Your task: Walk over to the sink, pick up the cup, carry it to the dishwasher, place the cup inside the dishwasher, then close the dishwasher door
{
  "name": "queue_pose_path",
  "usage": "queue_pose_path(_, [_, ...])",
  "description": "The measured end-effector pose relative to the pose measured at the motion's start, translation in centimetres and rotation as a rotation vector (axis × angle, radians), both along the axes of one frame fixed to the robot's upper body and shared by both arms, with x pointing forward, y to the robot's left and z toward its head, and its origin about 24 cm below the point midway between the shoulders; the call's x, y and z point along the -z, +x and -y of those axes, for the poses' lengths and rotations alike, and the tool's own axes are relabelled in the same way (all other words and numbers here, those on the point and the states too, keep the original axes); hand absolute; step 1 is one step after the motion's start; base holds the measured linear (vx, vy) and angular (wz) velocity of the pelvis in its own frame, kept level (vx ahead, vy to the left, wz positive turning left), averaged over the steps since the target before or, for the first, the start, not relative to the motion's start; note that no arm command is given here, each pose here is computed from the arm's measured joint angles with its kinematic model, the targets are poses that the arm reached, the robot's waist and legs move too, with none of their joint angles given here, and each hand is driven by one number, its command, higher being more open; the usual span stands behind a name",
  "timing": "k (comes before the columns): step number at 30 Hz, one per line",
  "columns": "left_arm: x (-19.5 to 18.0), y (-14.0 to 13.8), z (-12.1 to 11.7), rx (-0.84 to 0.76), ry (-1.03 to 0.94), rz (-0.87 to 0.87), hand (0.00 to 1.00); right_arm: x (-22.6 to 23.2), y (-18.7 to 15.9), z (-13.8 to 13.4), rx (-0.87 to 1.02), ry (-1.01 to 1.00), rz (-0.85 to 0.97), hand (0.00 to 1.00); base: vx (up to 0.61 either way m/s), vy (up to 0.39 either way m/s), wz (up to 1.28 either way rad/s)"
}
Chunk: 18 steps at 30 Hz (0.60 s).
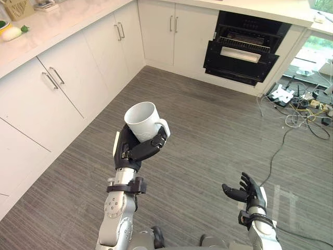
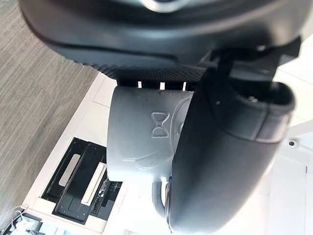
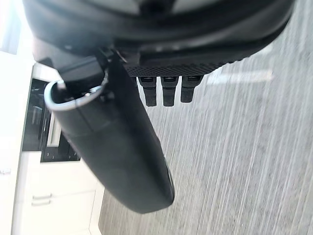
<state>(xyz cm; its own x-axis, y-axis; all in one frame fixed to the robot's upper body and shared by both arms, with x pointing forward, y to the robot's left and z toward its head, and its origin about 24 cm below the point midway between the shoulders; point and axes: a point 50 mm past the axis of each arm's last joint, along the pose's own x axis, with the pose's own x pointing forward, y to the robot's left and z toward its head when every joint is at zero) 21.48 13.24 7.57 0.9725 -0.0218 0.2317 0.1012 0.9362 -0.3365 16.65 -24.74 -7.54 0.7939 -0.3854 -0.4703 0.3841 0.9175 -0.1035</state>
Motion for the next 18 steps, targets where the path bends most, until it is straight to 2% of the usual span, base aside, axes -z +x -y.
queue_pose_path(4, [0.0, -0.3, -0.3, 0.002, 0.025, -0.001, 0.3, 0.0, 0.7, -1.8, -0.039, 0.031, 0.015, 0.9, 0.45, 0.087, 0.07])
queue_pose_path(9, [-1.1, 0.7, 0.8, 0.056, 0.04, 0.054, 0.3, -1.8, 2.6, -2.0, -0.069, 0.002, 0.105, 0.9, 0.49, -0.002, 0.19])
queue_pose_path(12, [-0.9, 1.0, 1.5, 0.066, 0.016, 0.043, 0.3, -3.4, 3.2, -1.8, -0.092, -0.038, 0.165, 0.9, 0.77, -0.075, 0.1])
queue_pose_path(15, [0.5, 0.7, 2.3, 0.069, -0.031, -0.028, 0.3, -4.7, 1.8, -1.8, -0.11, -0.08, 0.205, 0.9, 0.76, -0.121, 0.25])
queue_pose_path(18, [-0.2, 0.1, 2.6, 0.088, -0.046, 0.005, 0.3, -6.4, 2.1, -2.8, -0.113, -0.082, 0.3, 0.9, 0.6, -0.055, -0.27])
